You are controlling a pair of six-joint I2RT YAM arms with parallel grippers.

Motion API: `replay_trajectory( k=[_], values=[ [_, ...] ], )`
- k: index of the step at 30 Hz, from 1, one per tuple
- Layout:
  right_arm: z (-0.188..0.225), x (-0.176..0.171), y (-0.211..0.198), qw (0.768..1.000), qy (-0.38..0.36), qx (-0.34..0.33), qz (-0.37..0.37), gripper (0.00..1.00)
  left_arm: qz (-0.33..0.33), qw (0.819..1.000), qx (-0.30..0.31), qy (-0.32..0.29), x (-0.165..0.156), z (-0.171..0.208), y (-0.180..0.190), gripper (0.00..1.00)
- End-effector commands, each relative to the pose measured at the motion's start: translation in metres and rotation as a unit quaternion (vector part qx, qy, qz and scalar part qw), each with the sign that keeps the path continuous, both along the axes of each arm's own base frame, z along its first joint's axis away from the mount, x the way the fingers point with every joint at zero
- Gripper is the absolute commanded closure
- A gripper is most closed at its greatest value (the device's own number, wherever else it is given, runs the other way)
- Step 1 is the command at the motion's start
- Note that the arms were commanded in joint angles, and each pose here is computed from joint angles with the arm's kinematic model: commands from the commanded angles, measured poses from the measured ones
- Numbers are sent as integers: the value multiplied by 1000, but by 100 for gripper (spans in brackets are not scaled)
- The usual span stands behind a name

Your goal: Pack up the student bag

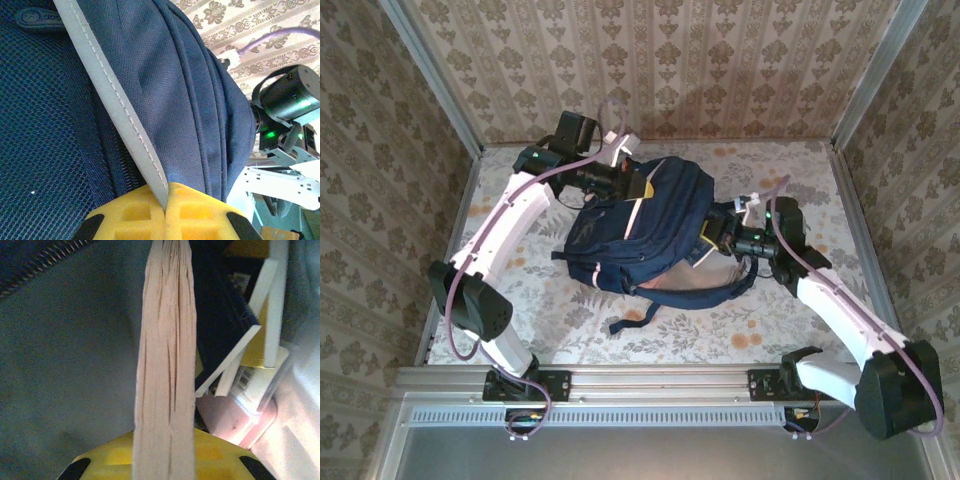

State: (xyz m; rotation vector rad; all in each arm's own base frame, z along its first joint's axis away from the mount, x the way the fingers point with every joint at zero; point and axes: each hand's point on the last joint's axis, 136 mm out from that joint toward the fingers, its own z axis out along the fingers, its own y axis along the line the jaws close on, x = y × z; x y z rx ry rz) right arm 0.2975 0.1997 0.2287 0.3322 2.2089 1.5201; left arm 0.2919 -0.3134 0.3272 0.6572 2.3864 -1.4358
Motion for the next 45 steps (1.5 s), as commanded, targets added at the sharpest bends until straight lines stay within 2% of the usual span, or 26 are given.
replay_trajectory(
  k=[1,4,7,11,15,18,20,22,29,35,39,45],
  values=[
    [18,-3,29,998,-5,11,54,100,-48,989,-95,-104,-26,75,7,100],
    [9,-9,48,997,3,-1,72,100,-40,988,-101,-108,-23,79,11,100],
    [2,-4,52,999,-5,-26,46,100,-44,988,-107,-106,-25,79,12,100],
    [-10,25,55,999,3,-47,-9,100,-48,987,-111,-105,-26,77,12,100],
    [-29,59,75,997,23,-68,-22,96,-46,986,-116,-107,-26,76,12,100],
    [-45,83,102,996,44,-83,-10,82,-41,986,-122,-104,-23,74,11,100],
    [-52,92,119,994,51,-93,1,60,-38,986,-126,-103,-22,73,10,100],
    [-53,96,122,994,49,-102,-1,45,-33,986,-127,-103,-19,73,10,100],
    [-40,76,79,989,5,-141,-31,17,-1,987,-121,-103,-3,68,23,100],
    [-40,51,34,982,-12,-182,-51,8,27,987,-123,-99,9,63,34,100],
    [-28,42,12,978,-26,-194,-74,8,38,987,-119,-97,12,60,35,100],
    [-24,16,-57,940,-47,-283,-186,15,59,990,-95,-88,21,38,29,100]
  ],
)
